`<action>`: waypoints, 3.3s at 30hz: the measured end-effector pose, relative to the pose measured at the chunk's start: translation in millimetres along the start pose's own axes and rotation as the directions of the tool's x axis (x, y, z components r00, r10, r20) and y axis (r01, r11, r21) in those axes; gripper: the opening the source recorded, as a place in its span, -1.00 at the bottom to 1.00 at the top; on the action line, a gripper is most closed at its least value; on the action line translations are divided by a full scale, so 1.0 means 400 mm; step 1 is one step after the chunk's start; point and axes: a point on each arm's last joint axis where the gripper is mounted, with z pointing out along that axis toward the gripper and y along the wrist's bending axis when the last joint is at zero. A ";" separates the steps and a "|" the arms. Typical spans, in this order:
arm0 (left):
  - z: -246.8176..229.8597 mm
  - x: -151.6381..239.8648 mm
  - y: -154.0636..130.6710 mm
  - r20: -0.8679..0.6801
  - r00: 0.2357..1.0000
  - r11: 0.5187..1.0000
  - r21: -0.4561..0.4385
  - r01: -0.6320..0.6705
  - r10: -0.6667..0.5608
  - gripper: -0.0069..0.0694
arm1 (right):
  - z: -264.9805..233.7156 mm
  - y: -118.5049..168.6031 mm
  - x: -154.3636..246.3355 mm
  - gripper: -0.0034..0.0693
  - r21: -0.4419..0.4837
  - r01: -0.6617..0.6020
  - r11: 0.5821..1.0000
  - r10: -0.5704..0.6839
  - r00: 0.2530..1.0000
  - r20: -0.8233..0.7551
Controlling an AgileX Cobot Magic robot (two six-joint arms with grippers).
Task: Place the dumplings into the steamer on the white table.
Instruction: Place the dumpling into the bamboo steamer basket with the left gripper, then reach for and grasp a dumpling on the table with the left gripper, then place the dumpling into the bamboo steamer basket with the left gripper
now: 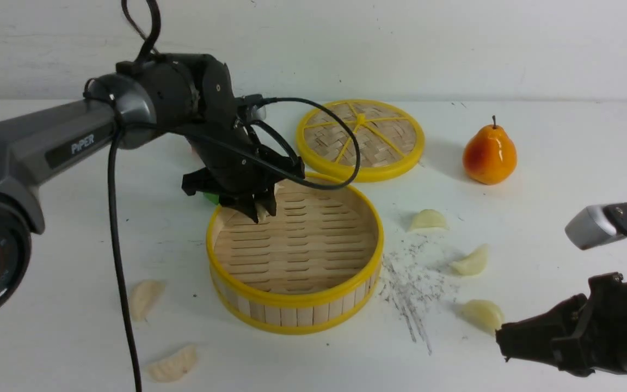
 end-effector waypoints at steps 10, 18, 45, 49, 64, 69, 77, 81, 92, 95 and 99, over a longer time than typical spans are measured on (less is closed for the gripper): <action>0.032 0.013 0.009 -0.052 0.998 1.000 -0.022 0.022 -0.023 -0.12 | 0.000 0.000 -0.001 -0.70 0.000 -0.002 1.000 0.002 1.000 0.003; -0.004 0.002 -0.001 -0.054 0.998 1.000 -0.018 0.017 -0.018 0.41 | 0.000 0.000 -0.001 -0.68 0.000 -0.002 1.000 0.002 1.000 0.003; -0.117 0.173 0.307 -0.189 0.982 0.973 -0.229 -0.017 -0.028 0.00 | 0.000 -0.011 0.004 -0.63 0.046 0.040 0.998 -0.040 0.999 -0.018; -0.077 0.169 0.313 -0.172 0.985 0.975 -0.222 -0.007 -0.032 -0.01 | 0.000 -0.010 0.003 -0.62 0.044 0.035 0.998 -0.035 0.999 -0.014; -0.034 0.171 0.313 -0.181 0.983 0.983 -0.183 -0.001 -0.033 -0.16 | 0.000 -0.009 0.002 -0.58 0.041 0.030 0.999 -0.030 1.000 -0.009; -0.054 0.152 0.299 -0.132 0.990 0.988 -0.154 0.024 -0.045 -0.17 | 0.000 -0.009 0.002 -0.56 0.041 0.030 0.999 -0.029 1.000 -0.009; -0.193 0.069 0.216 0.033 0.998 0.998 -0.021 0.055 -0.054 -0.17 | 0.000 -0.009 0.002 -0.55 0.040 0.029 0.999 -0.029 1.000 -0.009; -0.223 0.045 0.101 0.098 0.995 0.998 0.057 -0.042 0.036 -0.17 | 0.000 -0.007 -0.001 -0.55 0.031 0.013 0.999 -0.013 1.000 0.005; -0.043 0.017 -0.115 0.121 0.969 0.977 -0.021 -0.214 0.215 -0.17 | 0.000 -0.003 -0.001 -0.54 0.013 0.005 1.000 -0.005 1.000 0.003; 0.008 0.023 -0.120 0.078 0.974 0.977 -0.055 -0.207 0.211 -0.17 | 0.000 -0.001 0.001 -0.53 0.005 0.005 1.000 -0.005 1.000 -0.003; 0.032 0.034 -0.119 0.034 0.978 0.977 -0.070 -0.203 0.206 -0.18 | 0.000 0.000 0.000 -0.53 -0.002 0.000 1.000 0.000 1.000 -0.001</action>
